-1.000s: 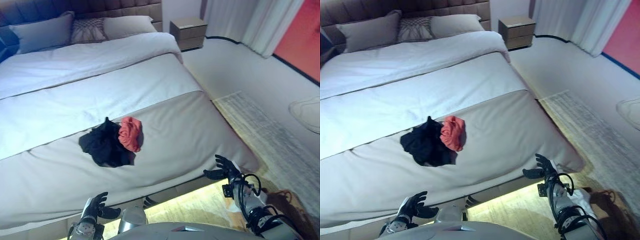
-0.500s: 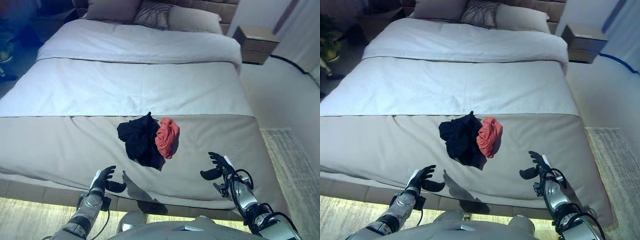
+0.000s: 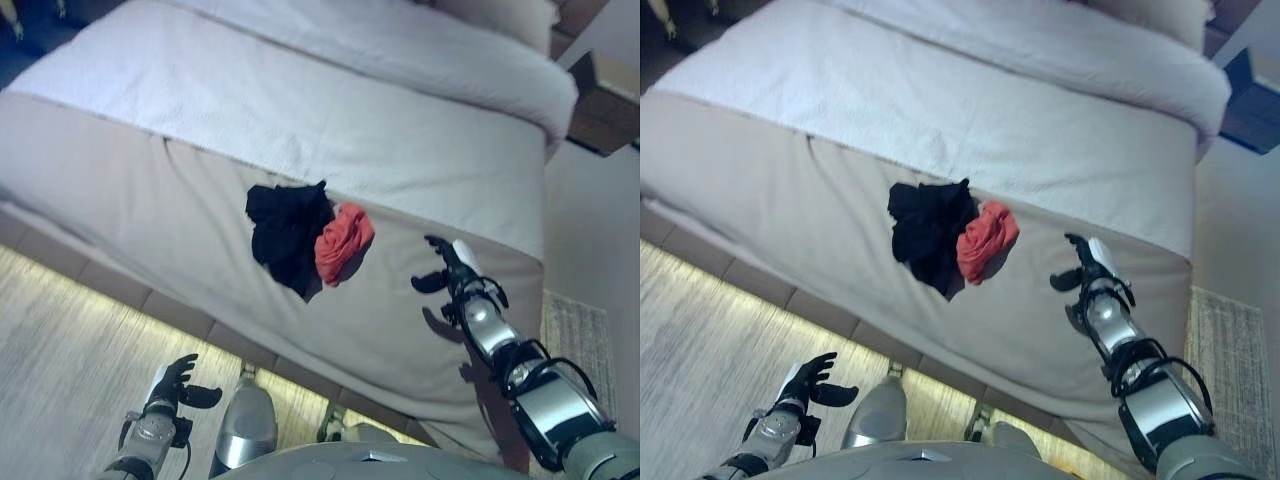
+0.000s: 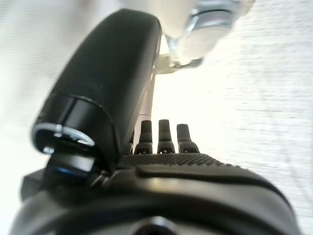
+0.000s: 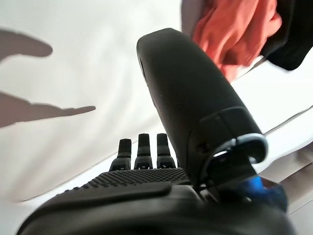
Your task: Pick up the clothes from the bed and place them into the basket
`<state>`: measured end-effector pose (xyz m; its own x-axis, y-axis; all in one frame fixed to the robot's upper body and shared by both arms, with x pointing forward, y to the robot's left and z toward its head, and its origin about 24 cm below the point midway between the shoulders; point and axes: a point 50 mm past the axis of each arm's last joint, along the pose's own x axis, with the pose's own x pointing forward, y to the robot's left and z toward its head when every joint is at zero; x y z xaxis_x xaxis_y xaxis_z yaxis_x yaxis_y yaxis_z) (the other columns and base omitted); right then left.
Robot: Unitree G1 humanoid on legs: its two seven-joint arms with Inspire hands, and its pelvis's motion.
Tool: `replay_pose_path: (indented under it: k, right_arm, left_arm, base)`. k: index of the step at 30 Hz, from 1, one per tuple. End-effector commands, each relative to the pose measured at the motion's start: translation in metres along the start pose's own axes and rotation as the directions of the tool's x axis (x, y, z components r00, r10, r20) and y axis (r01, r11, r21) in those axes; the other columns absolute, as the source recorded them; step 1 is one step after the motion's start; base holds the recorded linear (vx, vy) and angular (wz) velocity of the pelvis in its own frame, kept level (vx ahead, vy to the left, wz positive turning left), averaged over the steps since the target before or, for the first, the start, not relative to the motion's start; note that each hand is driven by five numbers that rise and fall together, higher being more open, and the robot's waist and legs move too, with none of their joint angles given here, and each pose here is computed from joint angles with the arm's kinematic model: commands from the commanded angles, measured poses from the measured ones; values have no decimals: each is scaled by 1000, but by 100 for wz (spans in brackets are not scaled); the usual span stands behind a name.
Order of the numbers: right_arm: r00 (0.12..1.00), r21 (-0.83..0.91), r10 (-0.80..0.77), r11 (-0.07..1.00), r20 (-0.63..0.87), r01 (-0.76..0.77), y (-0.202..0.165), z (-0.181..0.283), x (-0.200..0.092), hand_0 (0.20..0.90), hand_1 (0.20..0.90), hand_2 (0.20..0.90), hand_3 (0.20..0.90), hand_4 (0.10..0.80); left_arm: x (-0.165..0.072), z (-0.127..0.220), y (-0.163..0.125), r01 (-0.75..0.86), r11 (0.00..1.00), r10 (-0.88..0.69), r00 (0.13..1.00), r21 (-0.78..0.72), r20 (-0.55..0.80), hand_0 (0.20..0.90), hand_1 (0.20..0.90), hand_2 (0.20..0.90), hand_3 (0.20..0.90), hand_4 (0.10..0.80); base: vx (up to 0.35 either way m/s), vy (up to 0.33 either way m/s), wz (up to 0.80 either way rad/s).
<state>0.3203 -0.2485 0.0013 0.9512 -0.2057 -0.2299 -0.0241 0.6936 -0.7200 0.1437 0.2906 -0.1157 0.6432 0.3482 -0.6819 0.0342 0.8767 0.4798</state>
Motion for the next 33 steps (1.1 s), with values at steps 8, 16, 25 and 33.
replay_pose_path:
  k: [8, 16, 25, 33]
  right_arm:
    - [957, -21, -192, 979, 217, 201, -68, 65, 25, 900, 900, 900, 900, 800]
    - [919, -18, -328, 940, 219, 340, -113, 93, 34, 900, 900, 900, 900, 800]
    - [911, -96, -356, 920, 208, 381, -142, 118, 39, 900, 900, 900, 900, 800]
    - [953, -78, -304, 950, 7, 304, -143, 95, 42, 300, 300, 300, 200, 100]
  left_arm:
    - [5, 30, 21, -33, 999, 36, 987, -21, 157, 900, 900, 900, 900, 800]
    - [6, 42, 19, -11, 999, 18, 977, -36, 210, 900, 900, 900, 900, 800]
    - [6, 48, 16, 20, 999, -12, 975, -38, 223, 900, 900, 900, 900, 800]
    - [6, 54, 19, 36, 998, -22, 971, -57, 237, 900, 900, 900, 900, 800]
  base:
    - [28, -66, 17]
    - [4, -30, 12]
    - [37, 3, 3]
    - [-3, 0, -1]
